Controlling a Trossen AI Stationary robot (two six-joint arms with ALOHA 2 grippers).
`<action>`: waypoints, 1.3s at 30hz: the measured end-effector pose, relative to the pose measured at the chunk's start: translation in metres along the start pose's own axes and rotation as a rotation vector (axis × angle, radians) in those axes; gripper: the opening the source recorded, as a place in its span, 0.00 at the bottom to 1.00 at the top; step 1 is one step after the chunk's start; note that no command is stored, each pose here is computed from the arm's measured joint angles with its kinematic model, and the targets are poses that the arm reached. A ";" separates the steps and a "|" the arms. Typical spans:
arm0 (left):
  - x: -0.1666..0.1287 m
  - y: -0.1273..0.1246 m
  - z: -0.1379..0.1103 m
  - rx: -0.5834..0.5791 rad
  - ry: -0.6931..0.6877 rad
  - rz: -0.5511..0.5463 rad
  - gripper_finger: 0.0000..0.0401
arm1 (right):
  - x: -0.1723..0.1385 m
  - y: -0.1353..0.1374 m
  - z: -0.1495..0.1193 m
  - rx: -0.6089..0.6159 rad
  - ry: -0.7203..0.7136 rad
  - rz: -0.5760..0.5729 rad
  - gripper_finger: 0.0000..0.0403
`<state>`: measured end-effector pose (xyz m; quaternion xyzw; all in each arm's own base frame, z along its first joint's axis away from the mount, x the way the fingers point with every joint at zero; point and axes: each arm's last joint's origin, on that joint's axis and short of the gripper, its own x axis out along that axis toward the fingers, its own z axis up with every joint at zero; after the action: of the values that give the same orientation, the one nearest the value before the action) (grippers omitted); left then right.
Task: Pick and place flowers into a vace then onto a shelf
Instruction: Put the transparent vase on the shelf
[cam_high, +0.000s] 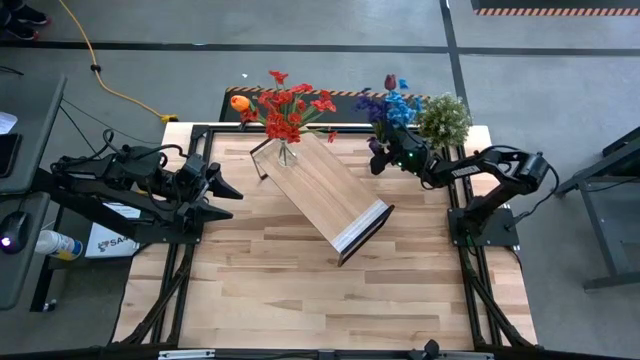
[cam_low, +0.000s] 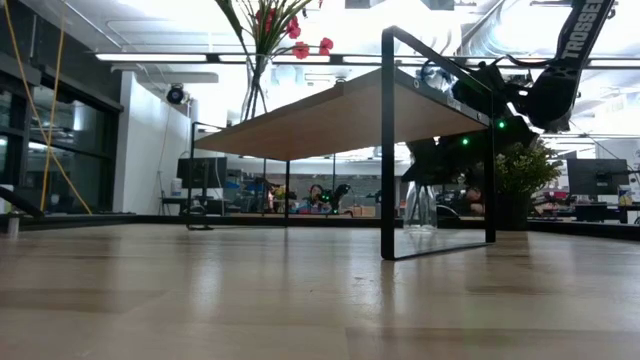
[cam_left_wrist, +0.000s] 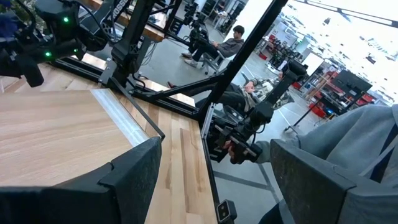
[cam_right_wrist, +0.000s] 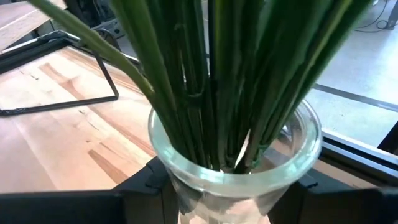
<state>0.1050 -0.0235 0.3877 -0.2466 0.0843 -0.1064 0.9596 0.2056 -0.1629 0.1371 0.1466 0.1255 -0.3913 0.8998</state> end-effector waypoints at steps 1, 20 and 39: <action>0.000 0.000 0.000 0.000 0.000 0.000 0.83 | 0.000 0.000 0.000 0.002 0.000 0.000 0.39; 0.000 0.000 0.000 0.000 0.000 0.000 0.83 | -0.052 0.014 0.071 0.006 -0.054 0.036 0.39; 0.000 -0.001 -0.001 -0.016 0.017 -0.028 0.83 | -0.117 0.064 0.170 -0.132 0.113 0.081 0.39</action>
<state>0.1048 -0.0245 0.3876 -0.2545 0.0900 -0.1213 0.9552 0.1951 -0.1048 0.3449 0.1137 0.1957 -0.3363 0.9141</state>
